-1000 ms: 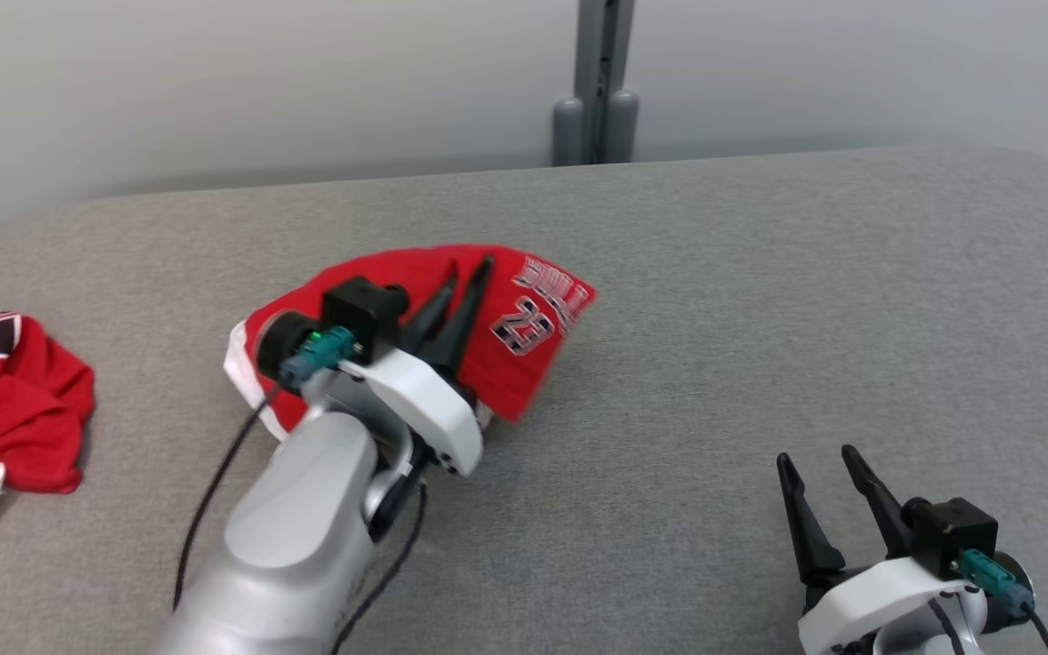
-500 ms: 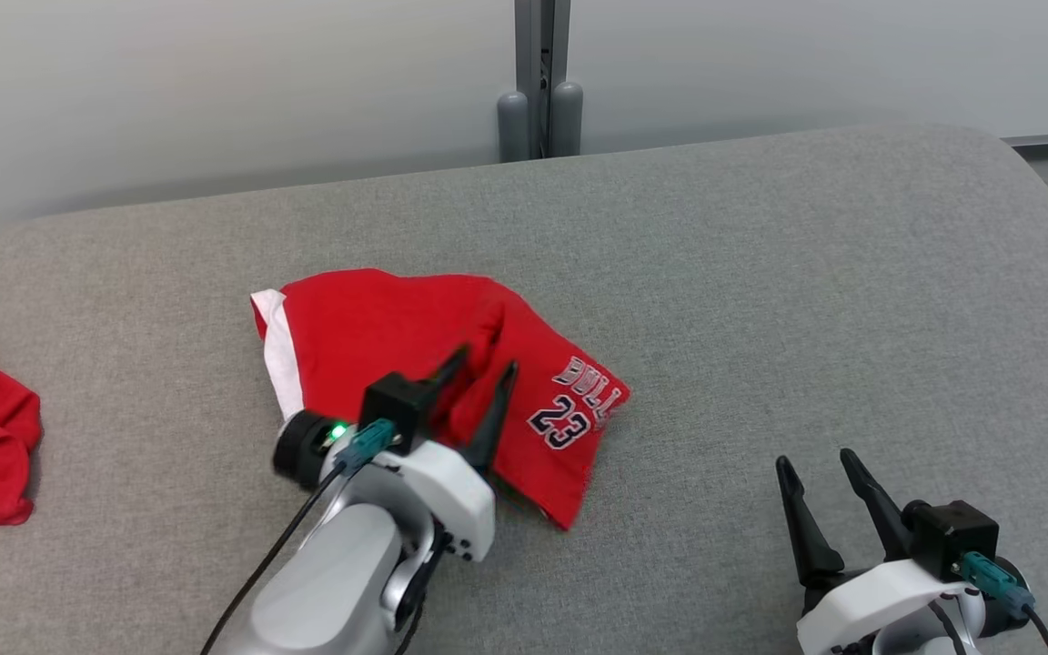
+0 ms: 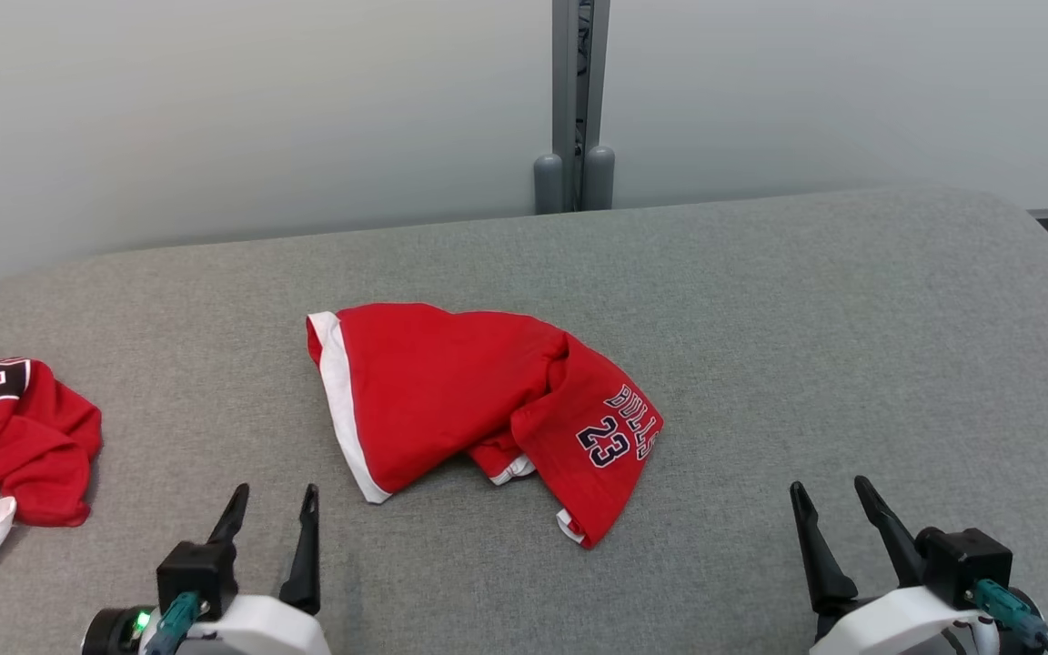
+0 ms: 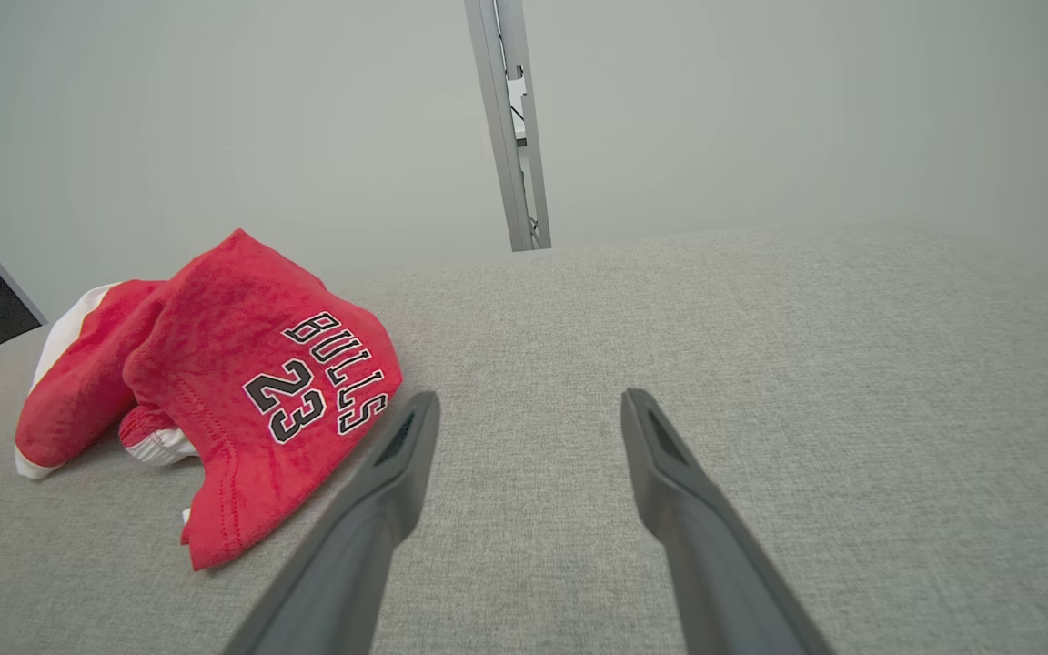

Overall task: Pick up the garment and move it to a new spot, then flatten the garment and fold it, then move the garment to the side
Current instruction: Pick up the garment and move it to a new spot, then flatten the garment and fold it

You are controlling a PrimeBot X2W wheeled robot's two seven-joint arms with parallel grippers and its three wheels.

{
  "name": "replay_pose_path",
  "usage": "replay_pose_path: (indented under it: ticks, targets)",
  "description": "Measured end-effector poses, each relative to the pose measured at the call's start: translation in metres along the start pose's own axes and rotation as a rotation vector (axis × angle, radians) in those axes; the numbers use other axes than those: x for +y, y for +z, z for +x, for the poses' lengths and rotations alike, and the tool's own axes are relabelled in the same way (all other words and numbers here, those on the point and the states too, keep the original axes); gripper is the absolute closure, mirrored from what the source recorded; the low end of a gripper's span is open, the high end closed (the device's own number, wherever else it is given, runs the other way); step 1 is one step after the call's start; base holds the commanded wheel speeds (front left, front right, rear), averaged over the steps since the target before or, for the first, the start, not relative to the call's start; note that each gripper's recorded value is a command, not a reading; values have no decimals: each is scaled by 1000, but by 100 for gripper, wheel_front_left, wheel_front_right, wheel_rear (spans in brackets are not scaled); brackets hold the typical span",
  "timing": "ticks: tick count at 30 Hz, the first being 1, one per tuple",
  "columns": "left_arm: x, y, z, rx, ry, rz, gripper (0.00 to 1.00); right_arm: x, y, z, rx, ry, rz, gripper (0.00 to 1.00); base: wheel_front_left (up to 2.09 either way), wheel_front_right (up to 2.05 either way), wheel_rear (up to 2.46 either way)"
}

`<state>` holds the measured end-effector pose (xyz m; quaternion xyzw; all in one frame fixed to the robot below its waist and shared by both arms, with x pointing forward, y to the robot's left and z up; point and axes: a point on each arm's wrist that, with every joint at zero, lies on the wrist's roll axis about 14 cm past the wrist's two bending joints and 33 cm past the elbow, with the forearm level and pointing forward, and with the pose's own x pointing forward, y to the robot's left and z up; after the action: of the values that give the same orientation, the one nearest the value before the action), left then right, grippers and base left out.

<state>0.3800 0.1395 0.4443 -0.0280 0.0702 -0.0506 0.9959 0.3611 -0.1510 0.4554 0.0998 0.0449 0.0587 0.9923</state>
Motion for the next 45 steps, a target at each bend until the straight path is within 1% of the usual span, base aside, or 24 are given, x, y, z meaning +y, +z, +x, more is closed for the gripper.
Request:
replay_pose_path:
  ticks: [4, 6, 8, 13, 22, 27, 31, 38, 40, 42, 44, 45]
  targets:
    - [29, 0, -25, -20, 110, -2, 0, 4, 0, -4, -3, 11, 6, 0, 0, 0, 0]
    - [36, -6, -39, -11, 137, -3, 0, 8, 1, -6, -8, 19, 15, 0, 0, 0, 0]
    - [39, -13, -49, 3, 146, -7, 0, 8, 1, -8, -10, 16, 38, 0, 0, 0, 0]
    - [37, -23, -61, 25, 149, -12, 0, 13, -3, -11, 2, 31, 31, 0, 0, 0, 0]
    - [35, -25, -63, 30, 140, -14, 0, 17, -10, -11, 23, 45, 22, 0, 0, 0, 0]
    - [37, -27, -64, 35, 146, -19, 0, 33, -16, -7, 47, 97, 9, 0, 0, 0, 0]
    - [41, -30, -67, 44, 162, -32, 0, 66, -21, 2, 69, 202, 6, 0, 0, 0, 0]
    - [50, -39, -77, 71, 205, -55, 0, 149, -21, 27, 88, 460, 19, 0, 0, 0, 0]
    - [56, -40, -80, 75, 230, -59, 0, 173, -19, 36, 89, 534, 13, 0, 0, 0, 0]
    - [65, -46, -90, 93, 274, -67, 0, 197, -26, 47, 119, 601, 24, 0, 0, 0, 0]
    - [72, -50, -98, 105, 308, -73, 0, 211, -32, 55, 140, 635, 29, 0, 0, 0, 0]
    - [74, -52, -102, 111, 322, -76, 0, 214, -36, 59, 159, 637, 50, 0, 0, 0, 0]
